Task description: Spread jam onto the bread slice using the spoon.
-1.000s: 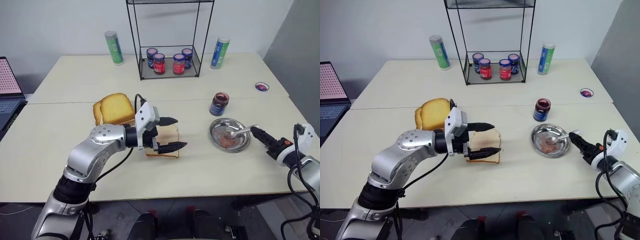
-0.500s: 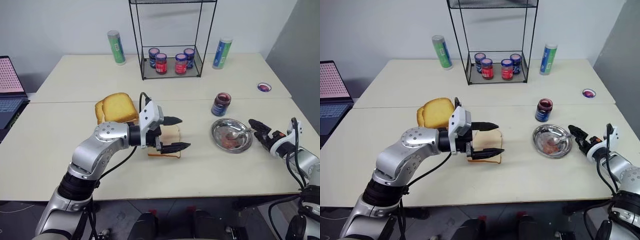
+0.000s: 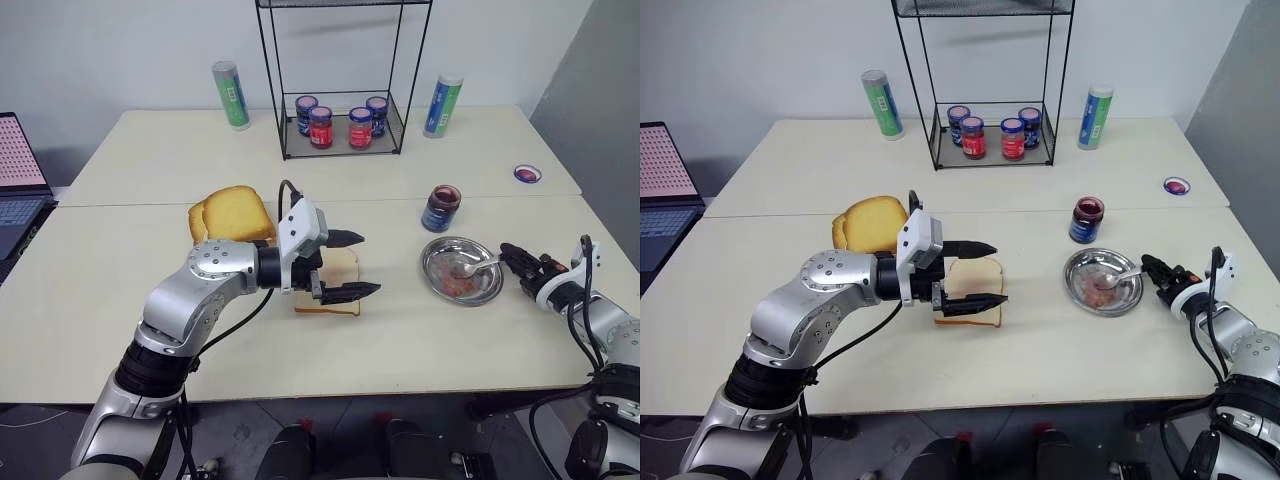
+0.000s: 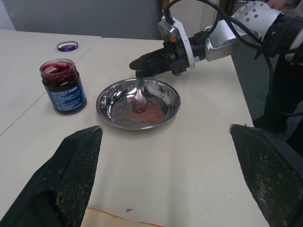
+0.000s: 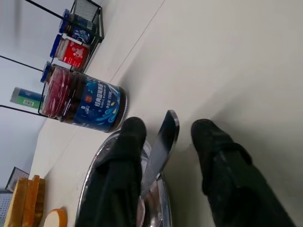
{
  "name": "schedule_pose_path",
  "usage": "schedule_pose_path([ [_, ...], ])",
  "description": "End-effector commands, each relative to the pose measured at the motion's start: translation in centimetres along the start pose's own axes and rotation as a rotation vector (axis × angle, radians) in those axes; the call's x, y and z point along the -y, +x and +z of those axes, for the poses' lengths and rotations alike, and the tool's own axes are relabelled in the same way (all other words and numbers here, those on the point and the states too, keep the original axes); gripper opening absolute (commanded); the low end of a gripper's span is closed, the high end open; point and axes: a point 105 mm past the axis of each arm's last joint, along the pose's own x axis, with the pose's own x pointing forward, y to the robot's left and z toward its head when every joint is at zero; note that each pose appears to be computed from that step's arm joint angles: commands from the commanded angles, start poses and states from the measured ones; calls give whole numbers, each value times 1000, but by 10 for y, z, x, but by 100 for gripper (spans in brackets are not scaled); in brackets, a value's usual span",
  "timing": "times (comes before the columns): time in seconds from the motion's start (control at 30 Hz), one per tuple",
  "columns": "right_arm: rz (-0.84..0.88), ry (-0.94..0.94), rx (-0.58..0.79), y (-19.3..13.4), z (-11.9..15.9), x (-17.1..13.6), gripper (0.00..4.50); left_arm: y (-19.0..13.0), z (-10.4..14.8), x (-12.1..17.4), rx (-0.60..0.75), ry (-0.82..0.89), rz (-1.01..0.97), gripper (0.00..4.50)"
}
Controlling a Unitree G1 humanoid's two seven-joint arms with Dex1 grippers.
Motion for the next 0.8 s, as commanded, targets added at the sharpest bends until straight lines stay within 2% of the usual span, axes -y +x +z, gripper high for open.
schedule_pose_path([
  [0.03,55,-2,40,-3,10,-11,69,-5,11,-4,24,37,16,450],
  [0.17,70,-4,28,-4,7,-13,1,-5,11,-4,23,35,15,450],
  [0.43,135,-52,31,-10,12,-33,1,-9,12,-9,30,26,39,450],
  [0.6,243,-138,100,-13,33,-82,1,-12,16,-19,44,22,89,450],
  [0.8,289,-267,217,-3,59,-137,1,-14,23,-39,75,34,179,450],
])
